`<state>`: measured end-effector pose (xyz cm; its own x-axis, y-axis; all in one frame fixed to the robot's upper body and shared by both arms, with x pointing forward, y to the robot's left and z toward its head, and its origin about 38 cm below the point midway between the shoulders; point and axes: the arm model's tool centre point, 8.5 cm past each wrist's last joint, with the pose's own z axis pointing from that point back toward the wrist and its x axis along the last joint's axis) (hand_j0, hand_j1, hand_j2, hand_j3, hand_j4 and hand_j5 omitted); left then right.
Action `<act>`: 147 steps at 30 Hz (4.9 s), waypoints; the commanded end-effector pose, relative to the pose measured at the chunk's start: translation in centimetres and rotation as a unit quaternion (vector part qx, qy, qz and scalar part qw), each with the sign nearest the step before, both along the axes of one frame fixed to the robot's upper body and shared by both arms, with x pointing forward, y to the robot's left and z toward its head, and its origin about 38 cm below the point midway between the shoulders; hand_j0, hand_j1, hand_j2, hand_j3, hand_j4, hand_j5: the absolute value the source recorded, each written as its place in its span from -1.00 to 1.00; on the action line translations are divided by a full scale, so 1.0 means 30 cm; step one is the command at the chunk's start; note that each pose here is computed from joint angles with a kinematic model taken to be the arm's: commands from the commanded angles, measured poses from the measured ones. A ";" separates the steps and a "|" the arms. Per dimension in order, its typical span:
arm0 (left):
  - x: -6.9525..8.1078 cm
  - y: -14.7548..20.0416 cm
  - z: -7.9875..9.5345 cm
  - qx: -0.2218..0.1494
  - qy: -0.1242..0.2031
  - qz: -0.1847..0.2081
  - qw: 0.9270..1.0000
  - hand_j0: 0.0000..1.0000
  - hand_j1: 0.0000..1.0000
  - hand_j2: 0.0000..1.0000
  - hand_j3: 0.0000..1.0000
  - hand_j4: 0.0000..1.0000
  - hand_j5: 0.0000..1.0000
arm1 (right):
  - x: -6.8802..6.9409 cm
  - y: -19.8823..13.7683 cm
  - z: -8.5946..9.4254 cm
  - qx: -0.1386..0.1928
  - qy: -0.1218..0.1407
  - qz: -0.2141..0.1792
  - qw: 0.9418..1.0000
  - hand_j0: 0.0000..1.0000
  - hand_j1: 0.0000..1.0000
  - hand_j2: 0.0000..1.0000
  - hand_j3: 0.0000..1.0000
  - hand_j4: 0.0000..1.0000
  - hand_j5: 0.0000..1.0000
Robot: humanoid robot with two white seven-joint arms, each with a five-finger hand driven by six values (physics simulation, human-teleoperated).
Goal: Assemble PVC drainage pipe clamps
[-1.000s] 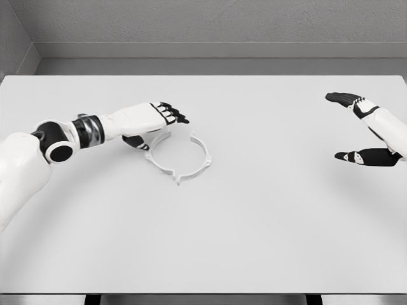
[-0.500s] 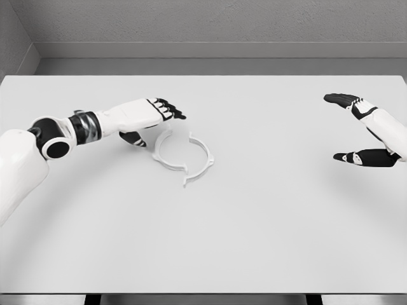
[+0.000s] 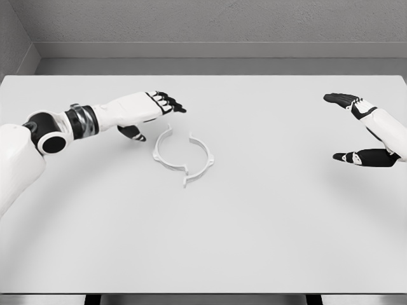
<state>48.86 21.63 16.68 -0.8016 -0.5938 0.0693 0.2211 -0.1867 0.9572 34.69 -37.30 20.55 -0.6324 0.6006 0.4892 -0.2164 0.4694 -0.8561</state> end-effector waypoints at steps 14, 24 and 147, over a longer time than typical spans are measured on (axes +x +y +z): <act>-0.046 -0.119 -0.003 -0.016 -0.002 -0.044 0.999 1.00 1.00 1.00 1.00 1.00 1.00 | 0.000 0.001 -0.001 0.004 0.002 0.000 1.000 1.00 1.00 1.00 1.00 1.00 1.00; -0.052 -0.135 -0.030 -0.007 0.008 -0.048 0.999 1.00 1.00 1.00 1.00 1.00 1.00 | 0.001 0.000 -0.002 0.003 0.002 0.000 1.000 1.00 1.00 1.00 1.00 1.00 1.00; 0.142 -0.082 -0.012 -0.005 0.039 0.035 0.999 1.00 1.00 1.00 1.00 1.00 1.00 | -0.006 0.002 -0.011 0.005 0.006 0.001 1.000 1.00 1.00 1.00 1.00 1.00 1.00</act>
<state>53.02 18.89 16.42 -0.7590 -0.6386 0.1269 0.2989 -0.1686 0.9393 34.51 -37.22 20.14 -0.6278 0.5980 0.4983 -0.2267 0.4719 -0.8520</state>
